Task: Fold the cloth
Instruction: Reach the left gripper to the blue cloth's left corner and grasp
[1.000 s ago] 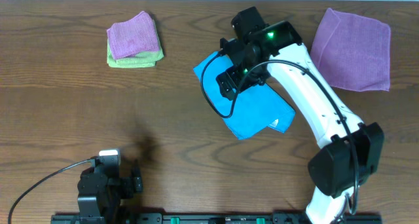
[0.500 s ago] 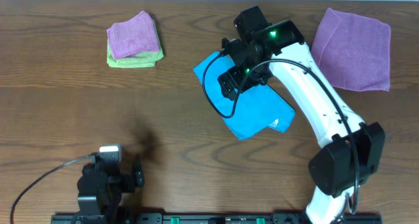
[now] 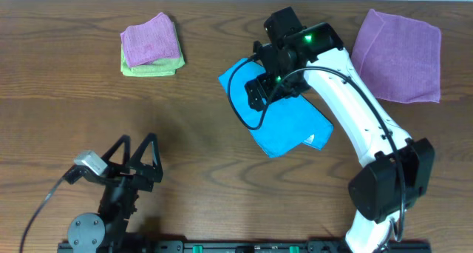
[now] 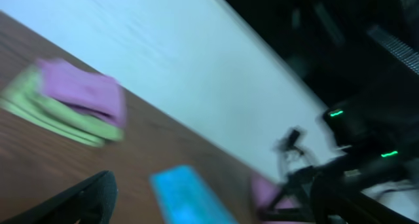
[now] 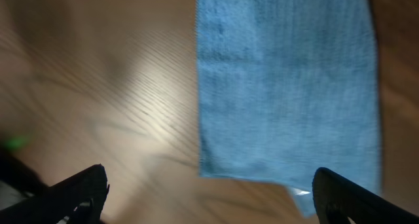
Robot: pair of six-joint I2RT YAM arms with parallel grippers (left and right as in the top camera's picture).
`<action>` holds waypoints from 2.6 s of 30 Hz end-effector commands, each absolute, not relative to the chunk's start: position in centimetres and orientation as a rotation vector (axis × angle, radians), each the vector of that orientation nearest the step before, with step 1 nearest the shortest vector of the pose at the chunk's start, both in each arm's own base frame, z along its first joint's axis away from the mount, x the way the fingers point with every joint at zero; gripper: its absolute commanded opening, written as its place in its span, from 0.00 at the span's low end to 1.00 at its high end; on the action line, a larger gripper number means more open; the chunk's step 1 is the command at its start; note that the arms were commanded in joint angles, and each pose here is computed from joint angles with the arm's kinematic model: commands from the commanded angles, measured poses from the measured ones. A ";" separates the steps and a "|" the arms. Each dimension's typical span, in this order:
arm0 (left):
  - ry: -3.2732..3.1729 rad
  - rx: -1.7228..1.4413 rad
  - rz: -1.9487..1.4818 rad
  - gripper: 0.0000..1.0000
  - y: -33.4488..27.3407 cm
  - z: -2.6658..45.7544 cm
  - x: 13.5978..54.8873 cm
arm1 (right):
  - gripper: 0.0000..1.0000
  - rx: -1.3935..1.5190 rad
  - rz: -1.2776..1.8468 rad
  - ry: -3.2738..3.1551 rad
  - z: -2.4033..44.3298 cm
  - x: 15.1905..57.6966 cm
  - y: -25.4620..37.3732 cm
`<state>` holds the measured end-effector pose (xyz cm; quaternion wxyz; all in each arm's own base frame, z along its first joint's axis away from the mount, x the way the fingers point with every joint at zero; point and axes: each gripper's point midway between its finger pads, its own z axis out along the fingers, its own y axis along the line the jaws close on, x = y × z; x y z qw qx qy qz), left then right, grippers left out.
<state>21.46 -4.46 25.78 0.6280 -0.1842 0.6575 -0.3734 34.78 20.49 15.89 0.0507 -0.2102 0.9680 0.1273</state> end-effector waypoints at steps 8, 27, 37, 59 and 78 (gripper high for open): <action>1.562 -0.639 -1.075 0.93 -5.2 24.2 21.4 | 0.99 -0.329 0.806 3.062 18.0 32.2 22.9; 2.730 -0.166 -0.636 0.96 -8.4 21.7 29.6 | 0.99 0.001 0.478 2.832 24.0 33.4 20.1; 2.846 0.449 -0.544 0.95 -12.7 18.2 39.4 | 0.99 -0.067 0.366 2.699 25.3 36.2 18.1; 2.752 0.580 -0.658 0.95 -20.7 4.2 47.7 | 0.99 -0.219 0.310 2.674 25.3 36.8 16.8; 2.834 0.384 -0.785 0.95 -22.4 -0.7 47.9 | 0.99 -0.245 0.299 2.670 25.3 36.9 16.6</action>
